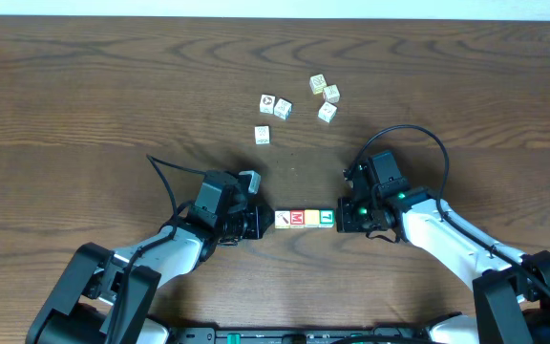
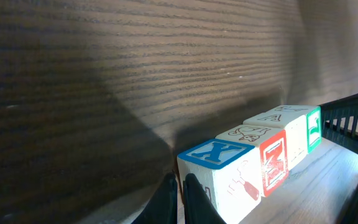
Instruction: Lift 4 blocks
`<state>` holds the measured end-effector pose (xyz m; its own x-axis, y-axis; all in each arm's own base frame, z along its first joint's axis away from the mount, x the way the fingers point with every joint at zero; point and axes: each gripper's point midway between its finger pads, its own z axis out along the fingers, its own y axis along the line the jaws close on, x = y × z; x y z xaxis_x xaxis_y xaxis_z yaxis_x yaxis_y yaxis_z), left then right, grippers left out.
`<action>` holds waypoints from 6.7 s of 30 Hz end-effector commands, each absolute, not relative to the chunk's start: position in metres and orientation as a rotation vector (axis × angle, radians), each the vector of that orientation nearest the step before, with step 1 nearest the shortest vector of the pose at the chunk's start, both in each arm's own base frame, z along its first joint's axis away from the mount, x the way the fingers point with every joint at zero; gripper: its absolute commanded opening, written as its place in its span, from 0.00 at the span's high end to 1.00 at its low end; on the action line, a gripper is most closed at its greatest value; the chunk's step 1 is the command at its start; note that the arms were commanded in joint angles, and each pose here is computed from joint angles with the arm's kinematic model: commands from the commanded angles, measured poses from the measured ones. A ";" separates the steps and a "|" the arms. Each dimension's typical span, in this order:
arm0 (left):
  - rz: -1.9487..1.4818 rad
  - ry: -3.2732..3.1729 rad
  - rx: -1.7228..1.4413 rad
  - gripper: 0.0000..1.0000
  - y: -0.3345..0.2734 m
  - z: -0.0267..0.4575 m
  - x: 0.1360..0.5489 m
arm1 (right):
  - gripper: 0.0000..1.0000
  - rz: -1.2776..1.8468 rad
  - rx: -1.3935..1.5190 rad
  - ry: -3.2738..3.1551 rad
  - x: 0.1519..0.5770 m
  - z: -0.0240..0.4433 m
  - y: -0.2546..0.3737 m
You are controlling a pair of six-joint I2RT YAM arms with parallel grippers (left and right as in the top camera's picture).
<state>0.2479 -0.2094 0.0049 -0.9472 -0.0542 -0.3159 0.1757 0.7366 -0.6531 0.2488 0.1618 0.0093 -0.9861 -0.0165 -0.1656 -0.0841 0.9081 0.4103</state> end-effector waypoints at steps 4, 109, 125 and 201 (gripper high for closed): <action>-1.053 2.637 0.091 0.93 -0.212 0.005 0.246 | 0.99 0.734 -0.003 2.936 0.242 0.011 0.174; -1.231 2.591 0.172 0.93 -0.233 0.030 0.246 | 0.99 0.860 -0.155 2.883 0.235 0.026 0.218; -1.236 2.569 0.181 0.93 -0.236 0.036 0.252 | 0.99 0.893 -0.135 2.872 0.240 0.033 0.222; -1.281 2.484 0.225 0.93 -0.246 0.067 0.266 | 0.99 0.925 -0.223 2.756 0.264 0.075 0.236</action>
<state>0.2714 -0.2041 0.0146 -0.9419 -0.1082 -0.3180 0.1308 0.7540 -0.6437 0.2810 0.1851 0.0432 -0.9588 0.0263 -0.2827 -0.0874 0.9201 0.3819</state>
